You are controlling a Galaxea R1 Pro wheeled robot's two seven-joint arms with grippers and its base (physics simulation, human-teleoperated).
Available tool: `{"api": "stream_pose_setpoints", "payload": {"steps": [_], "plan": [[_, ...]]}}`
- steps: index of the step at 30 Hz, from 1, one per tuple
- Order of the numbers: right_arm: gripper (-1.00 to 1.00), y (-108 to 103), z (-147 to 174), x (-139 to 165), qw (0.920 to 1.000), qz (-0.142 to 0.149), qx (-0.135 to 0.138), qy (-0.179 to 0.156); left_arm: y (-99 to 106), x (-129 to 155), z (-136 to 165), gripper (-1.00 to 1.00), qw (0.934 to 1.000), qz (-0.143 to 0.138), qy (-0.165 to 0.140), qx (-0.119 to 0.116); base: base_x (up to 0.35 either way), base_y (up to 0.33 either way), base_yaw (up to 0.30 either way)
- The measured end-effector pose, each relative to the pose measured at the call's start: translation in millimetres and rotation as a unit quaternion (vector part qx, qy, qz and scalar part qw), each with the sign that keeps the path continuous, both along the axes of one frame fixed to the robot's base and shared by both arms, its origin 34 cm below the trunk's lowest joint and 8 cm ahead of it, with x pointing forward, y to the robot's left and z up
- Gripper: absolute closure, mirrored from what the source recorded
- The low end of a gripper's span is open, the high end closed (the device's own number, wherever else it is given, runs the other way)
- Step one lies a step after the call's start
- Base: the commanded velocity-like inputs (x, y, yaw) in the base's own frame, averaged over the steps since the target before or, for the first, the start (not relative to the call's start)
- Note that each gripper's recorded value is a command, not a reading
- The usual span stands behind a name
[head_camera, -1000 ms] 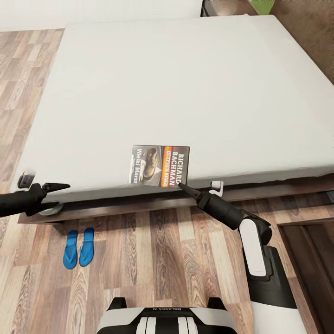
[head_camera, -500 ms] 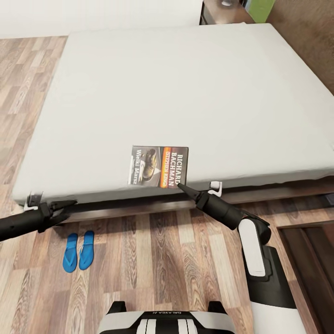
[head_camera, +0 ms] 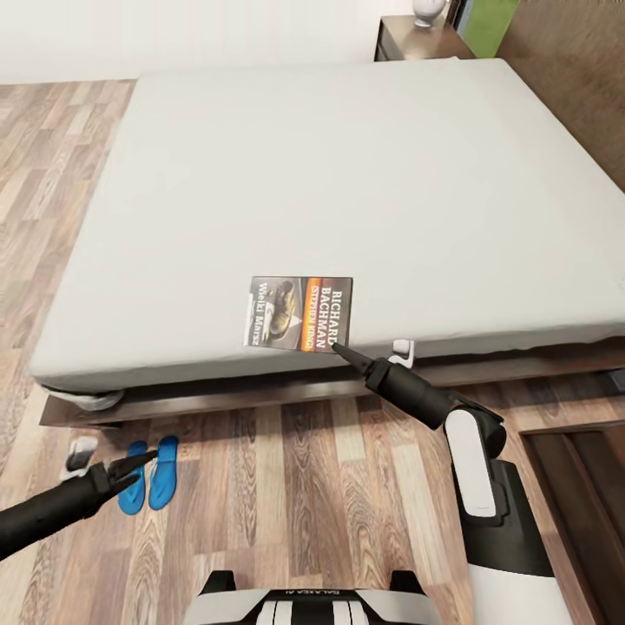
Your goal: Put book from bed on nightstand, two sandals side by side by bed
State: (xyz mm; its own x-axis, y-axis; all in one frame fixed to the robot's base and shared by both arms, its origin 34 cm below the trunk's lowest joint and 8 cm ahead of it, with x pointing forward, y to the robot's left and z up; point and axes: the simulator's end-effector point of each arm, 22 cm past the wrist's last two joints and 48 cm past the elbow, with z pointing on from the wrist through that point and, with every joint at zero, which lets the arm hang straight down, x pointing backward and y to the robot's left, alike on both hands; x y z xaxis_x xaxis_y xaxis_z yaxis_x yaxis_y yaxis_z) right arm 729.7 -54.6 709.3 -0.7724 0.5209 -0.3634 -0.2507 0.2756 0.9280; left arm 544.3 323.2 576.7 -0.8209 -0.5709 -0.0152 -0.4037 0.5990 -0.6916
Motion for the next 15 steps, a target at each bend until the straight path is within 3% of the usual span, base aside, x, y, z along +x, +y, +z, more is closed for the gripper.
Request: {"api": "stream_pose_setpoints", "payload": {"steps": [1, 2, 3, 4, 5, 8, 15], "plan": [[1.0, 0, 1, 0, 1.0, 0.001, 0.0, -0.001, -1, -12, -5, -1.0, 1.0, 0.003, 0.005, 0.005, 0.0, 0.0, 0.132], [1.0, 9, 0, -3, 0.9999, 0.01, -0.005, 0.002, -1, -41, -24, -1.0, 0.9986, 0.022, -0.004, 0.048, 0.0, 0.0, 0.138], [1.0, 12, -1, -4, 0.9999, 0.013, -0.009, 0.002, -3, -90, -33, -1.0, 0.9975, 0.023, 0.032, 0.059, 0.0, 0.0, 0.17], [1.0, 22, -9, -7, 0.9992, 0.022, -0.03, 0.012, 9, -133, -58, -1.0, 0.9896, 0.063, 0.047, 0.121, 0.0, 0.0, 0.17], [1.0, 22, -9, -6, 0.9992, 0.021, -0.034, 0.009, 6, -137, -60, -1.0, 0.9893, 0.067, 0.051, 0.119, 0.0, 0.0, 0.175], [1.0, 16, -21, -17, 0.9982, 0.022, -0.051, 0.024, 19, -162, -75, -1.0, 0.9814, 0.1, 0.078, 0.144, 0.0, 0.0, 0.18], [1.0, -3, -37, -33, 0.9955, 0.033, -0.082, 0.034, 26, -172, -79, -1.0, 0.977, 0.121, 0.086, 0.154, 0.0, 0.0, 0.182]]}}
